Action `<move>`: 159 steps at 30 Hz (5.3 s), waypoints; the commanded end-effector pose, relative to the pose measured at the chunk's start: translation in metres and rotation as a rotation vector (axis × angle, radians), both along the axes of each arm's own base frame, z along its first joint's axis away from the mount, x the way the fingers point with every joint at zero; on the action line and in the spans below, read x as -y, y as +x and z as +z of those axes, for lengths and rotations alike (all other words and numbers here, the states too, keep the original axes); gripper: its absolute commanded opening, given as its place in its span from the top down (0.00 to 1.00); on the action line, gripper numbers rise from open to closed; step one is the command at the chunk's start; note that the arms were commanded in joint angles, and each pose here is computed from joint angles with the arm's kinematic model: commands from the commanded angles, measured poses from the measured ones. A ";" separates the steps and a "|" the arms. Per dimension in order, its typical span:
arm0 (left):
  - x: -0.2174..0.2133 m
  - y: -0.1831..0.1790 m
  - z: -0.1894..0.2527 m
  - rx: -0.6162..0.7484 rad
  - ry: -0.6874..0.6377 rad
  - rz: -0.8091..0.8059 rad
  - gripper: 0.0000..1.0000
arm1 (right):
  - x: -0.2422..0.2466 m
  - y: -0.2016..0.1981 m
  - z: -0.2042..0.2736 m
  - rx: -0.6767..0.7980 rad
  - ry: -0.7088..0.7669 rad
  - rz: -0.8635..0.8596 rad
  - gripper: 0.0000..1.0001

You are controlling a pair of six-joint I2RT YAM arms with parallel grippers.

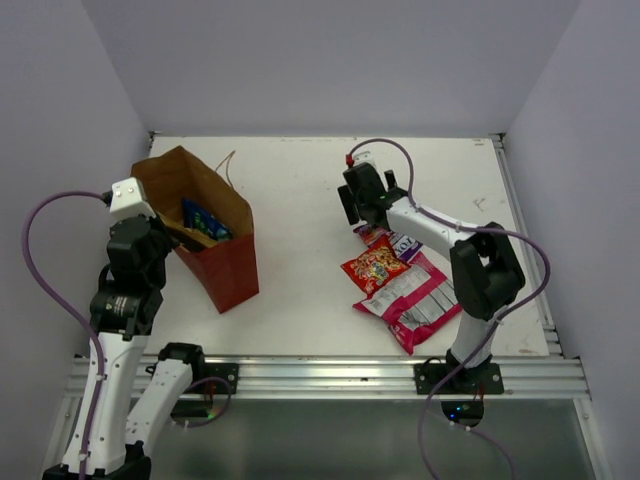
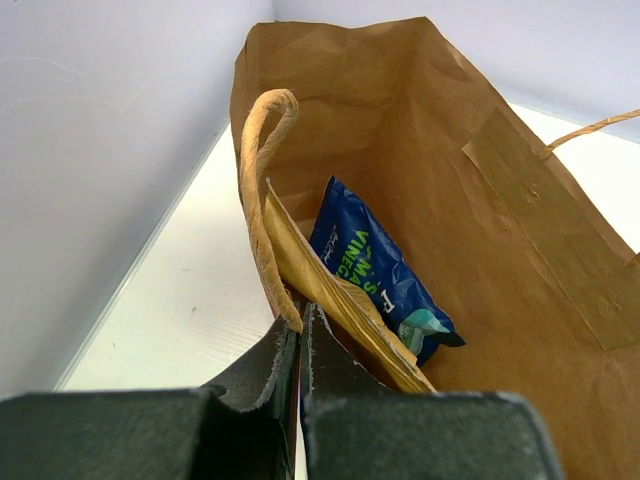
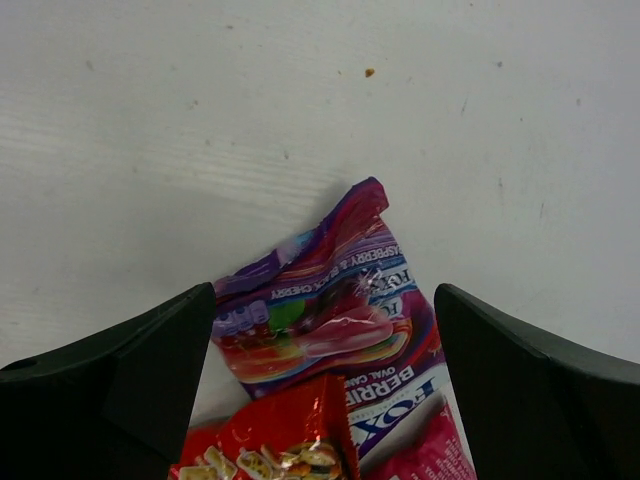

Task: Place the snacks into the paper bag

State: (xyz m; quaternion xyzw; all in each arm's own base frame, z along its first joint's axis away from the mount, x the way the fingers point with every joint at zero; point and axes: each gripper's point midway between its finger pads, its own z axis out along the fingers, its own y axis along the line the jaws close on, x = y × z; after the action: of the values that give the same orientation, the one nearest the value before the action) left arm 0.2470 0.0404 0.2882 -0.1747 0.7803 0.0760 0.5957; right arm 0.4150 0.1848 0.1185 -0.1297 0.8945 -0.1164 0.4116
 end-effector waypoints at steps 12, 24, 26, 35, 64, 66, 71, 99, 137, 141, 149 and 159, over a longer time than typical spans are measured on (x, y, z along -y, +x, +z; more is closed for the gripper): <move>0.000 0.003 0.008 0.035 0.005 0.006 1.00 | 0.035 -0.005 -0.057 -0.273 0.100 0.018 0.04; 0.000 0.001 0.011 0.050 0.005 0.007 1.00 | 0.042 -0.042 -0.097 -0.470 0.073 -0.006 0.36; -0.001 0.000 0.011 0.050 0.006 0.007 1.00 | 0.044 -0.044 -0.101 -0.489 0.067 -0.025 0.86; 0.000 0.000 0.012 0.050 0.008 0.006 1.00 | 0.043 -0.034 -0.031 -0.325 0.090 -0.046 1.00; 0.000 0.002 0.010 0.038 0.009 0.005 1.00 | -0.314 -0.118 0.334 0.081 1.098 0.914 1.00; 0.000 0.002 0.011 0.040 0.010 0.006 1.00 | -0.330 -0.122 0.322 0.045 1.106 0.928 1.00; 0.000 0.003 0.009 0.038 0.009 0.005 1.00 | -0.347 -0.129 0.312 -0.004 1.148 0.958 1.00; -0.001 0.001 0.009 0.043 0.012 0.009 1.00 | -0.370 -0.153 0.296 -0.062 1.152 1.080 0.18; 0.003 -0.001 0.011 0.052 0.006 -0.011 1.00 | -0.049 -0.105 -0.006 -0.167 0.117 0.240 0.01; 0.003 0.000 0.010 0.047 0.007 -0.012 1.00 | -0.049 -0.106 -0.036 -0.250 0.130 0.243 0.01; 0.003 0.000 0.010 0.047 0.007 -0.009 1.00 | -0.048 -0.118 -0.071 -0.360 0.117 0.225 0.01; 0.002 -0.001 0.011 0.049 0.007 -0.007 1.00 | -0.028 -0.138 -0.091 -0.453 0.090 0.181 0.07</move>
State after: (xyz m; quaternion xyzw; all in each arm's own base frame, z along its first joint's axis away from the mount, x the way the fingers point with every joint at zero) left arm 0.2431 0.0395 0.2884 -0.1732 0.7782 0.0773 0.5987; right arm 0.2878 0.2203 0.0338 -0.2244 0.9444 -0.0087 0.2400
